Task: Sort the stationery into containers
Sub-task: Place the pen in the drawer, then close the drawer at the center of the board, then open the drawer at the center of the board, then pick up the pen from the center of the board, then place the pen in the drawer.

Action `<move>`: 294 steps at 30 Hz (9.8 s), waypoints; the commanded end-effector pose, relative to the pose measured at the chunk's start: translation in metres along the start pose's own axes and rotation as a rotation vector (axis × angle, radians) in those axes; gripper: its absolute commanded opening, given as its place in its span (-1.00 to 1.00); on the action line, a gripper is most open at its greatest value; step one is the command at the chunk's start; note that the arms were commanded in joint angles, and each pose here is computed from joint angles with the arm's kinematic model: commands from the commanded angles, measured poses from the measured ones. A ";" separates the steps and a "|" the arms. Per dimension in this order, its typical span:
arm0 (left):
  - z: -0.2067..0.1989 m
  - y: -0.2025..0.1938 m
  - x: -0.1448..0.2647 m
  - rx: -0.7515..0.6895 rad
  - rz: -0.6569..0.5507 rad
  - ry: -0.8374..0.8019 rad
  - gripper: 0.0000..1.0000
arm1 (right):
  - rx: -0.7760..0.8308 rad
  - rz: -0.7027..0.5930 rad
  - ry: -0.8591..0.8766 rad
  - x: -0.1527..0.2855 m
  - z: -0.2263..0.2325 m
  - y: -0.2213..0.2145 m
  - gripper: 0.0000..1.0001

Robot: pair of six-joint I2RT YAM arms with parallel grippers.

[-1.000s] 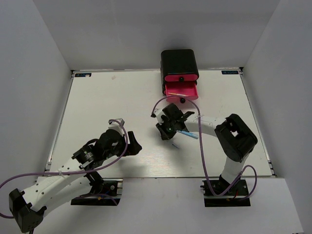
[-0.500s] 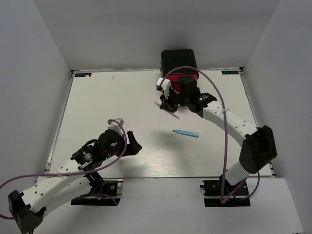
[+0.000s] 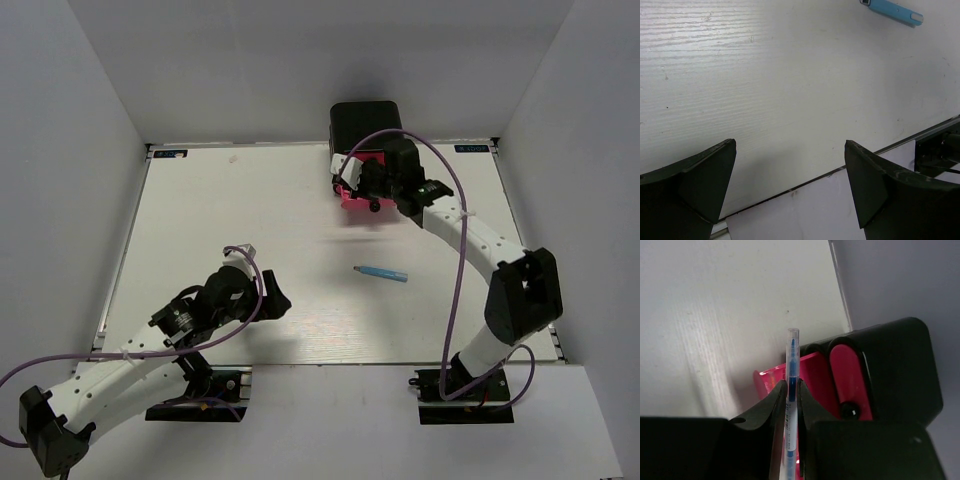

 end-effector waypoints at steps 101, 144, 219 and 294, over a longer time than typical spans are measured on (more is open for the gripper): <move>-0.021 0.004 -0.014 -0.026 0.003 -0.106 0.98 | -0.560 0.156 -0.488 -0.037 -0.040 -0.166 -1.00; -0.138 0.113 -0.221 0.219 -0.228 -0.371 -0.45 | -0.903 0.155 -0.177 0.071 0.058 -0.096 0.01; -0.120 0.132 -0.307 0.525 -0.217 -0.428 0.55 | -0.577 -0.054 0.192 0.101 0.124 -0.117 0.20; -0.040 0.059 0.064 -0.227 -0.282 -0.342 0.93 | 0.076 0.286 -0.056 -0.065 -0.023 -0.128 -0.22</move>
Point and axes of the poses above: each gripper's point midway between its finger pads, its own x axis back along the fingers, its own z axis along the line the jaws close on, y = z × x, the point moved 4 cm from there along x, back along the fingers, and after that the axes turned 6 degrees about x, right-handed, at the moved point
